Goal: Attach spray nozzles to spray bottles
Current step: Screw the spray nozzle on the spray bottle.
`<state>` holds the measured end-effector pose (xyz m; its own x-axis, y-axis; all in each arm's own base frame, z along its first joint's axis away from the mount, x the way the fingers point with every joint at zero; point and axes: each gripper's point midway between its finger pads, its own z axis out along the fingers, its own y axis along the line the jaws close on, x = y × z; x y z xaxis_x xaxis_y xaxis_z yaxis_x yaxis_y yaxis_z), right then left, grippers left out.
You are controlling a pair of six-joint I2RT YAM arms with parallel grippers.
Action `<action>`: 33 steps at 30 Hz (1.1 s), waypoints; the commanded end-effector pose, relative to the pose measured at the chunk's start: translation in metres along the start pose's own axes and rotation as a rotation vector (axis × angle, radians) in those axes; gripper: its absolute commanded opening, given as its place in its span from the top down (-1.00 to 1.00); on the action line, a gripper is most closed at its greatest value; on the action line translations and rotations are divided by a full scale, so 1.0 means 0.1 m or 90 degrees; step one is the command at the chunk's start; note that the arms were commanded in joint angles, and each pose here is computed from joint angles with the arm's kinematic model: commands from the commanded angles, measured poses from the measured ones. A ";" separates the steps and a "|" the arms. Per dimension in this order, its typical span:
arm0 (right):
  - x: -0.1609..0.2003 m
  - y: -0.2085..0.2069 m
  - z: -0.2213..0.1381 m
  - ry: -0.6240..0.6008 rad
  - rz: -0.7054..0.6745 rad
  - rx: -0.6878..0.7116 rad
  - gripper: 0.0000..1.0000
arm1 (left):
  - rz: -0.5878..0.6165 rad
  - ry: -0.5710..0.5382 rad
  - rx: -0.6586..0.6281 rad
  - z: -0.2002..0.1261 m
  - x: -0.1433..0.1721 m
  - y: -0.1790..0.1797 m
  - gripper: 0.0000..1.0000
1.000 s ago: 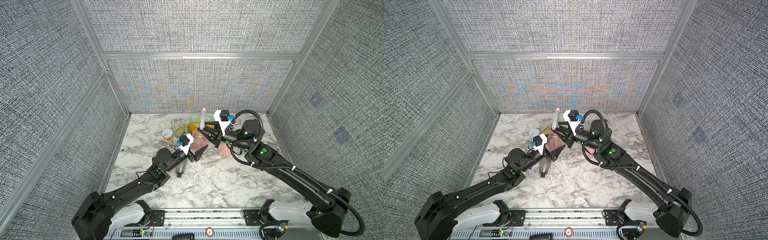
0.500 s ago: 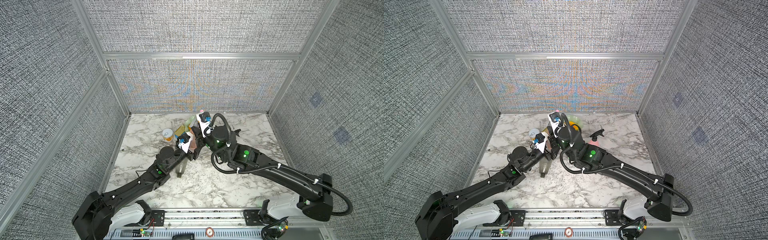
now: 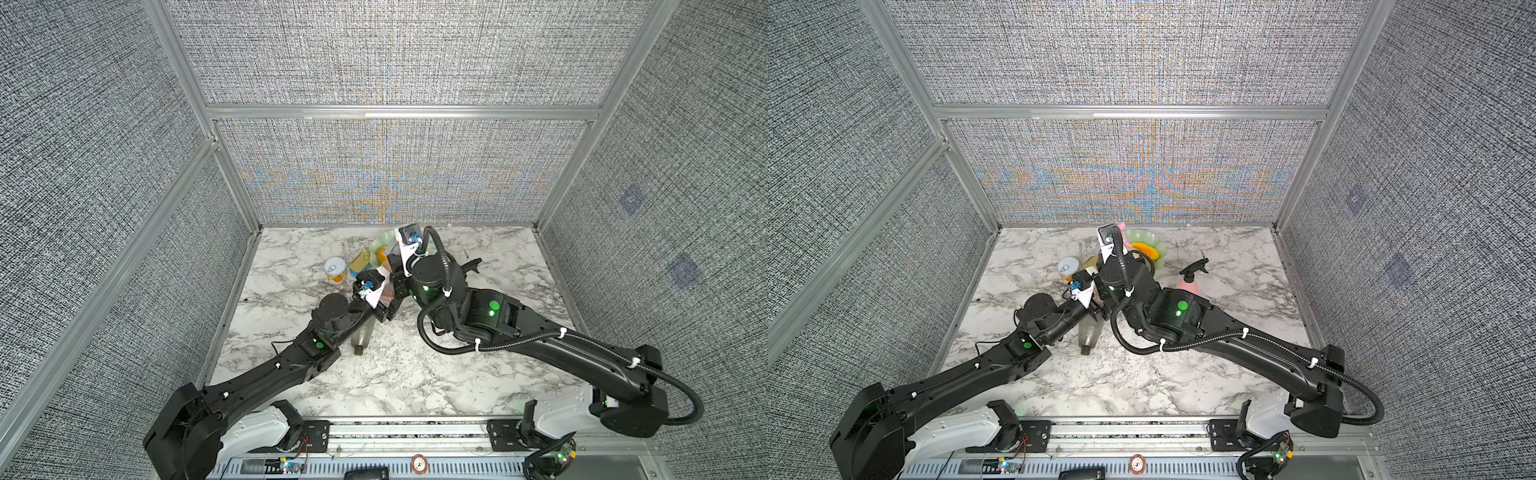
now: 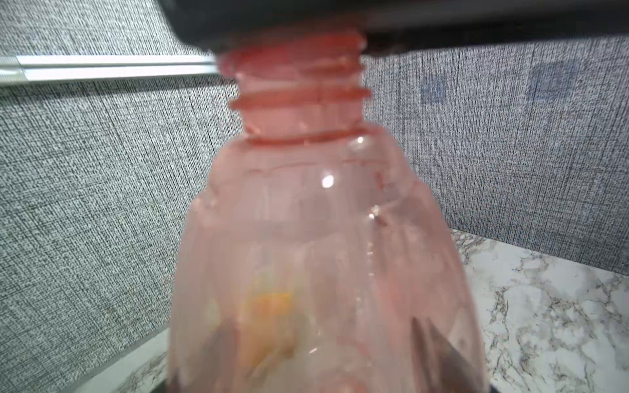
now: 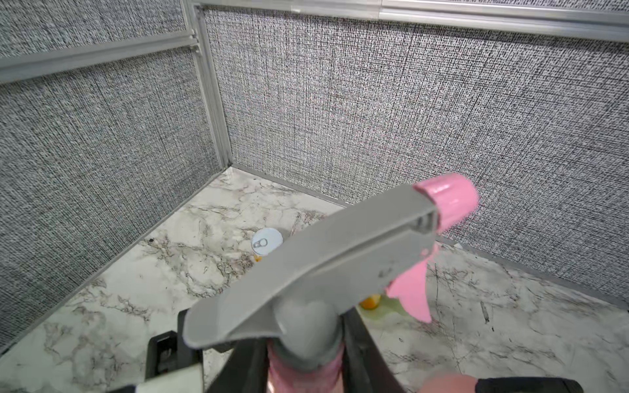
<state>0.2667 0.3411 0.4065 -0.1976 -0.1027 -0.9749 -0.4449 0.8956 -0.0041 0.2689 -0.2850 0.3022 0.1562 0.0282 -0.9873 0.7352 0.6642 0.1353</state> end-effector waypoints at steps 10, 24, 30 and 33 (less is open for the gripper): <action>0.07 0.19 -0.24 0.029 -0.068 -0.062 -0.05 | -0.003 -0.108 -0.008 -0.04 -0.43 0.05 -0.29; 0.06 -0.07 -0.94 0.038 -0.061 -0.226 -0.39 | -0.043 -0.106 0.017 -0.02 -0.41 -0.01 -0.29; -0.18 -0.29 -0.91 -0.019 -0.052 -0.309 -0.64 | -0.054 -0.106 0.048 -0.02 -0.42 -0.09 -0.29; -0.27 -0.28 -0.86 -0.042 -0.067 -0.364 -0.67 | -0.059 -0.105 0.068 -0.02 -0.43 -0.14 -0.29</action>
<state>0.2260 0.2626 0.4375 -0.1579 -0.1500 -0.9760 -0.7439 0.6680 0.0177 0.2574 -0.2900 0.3342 0.1798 -0.1288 -0.9752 0.7877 0.6127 0.0643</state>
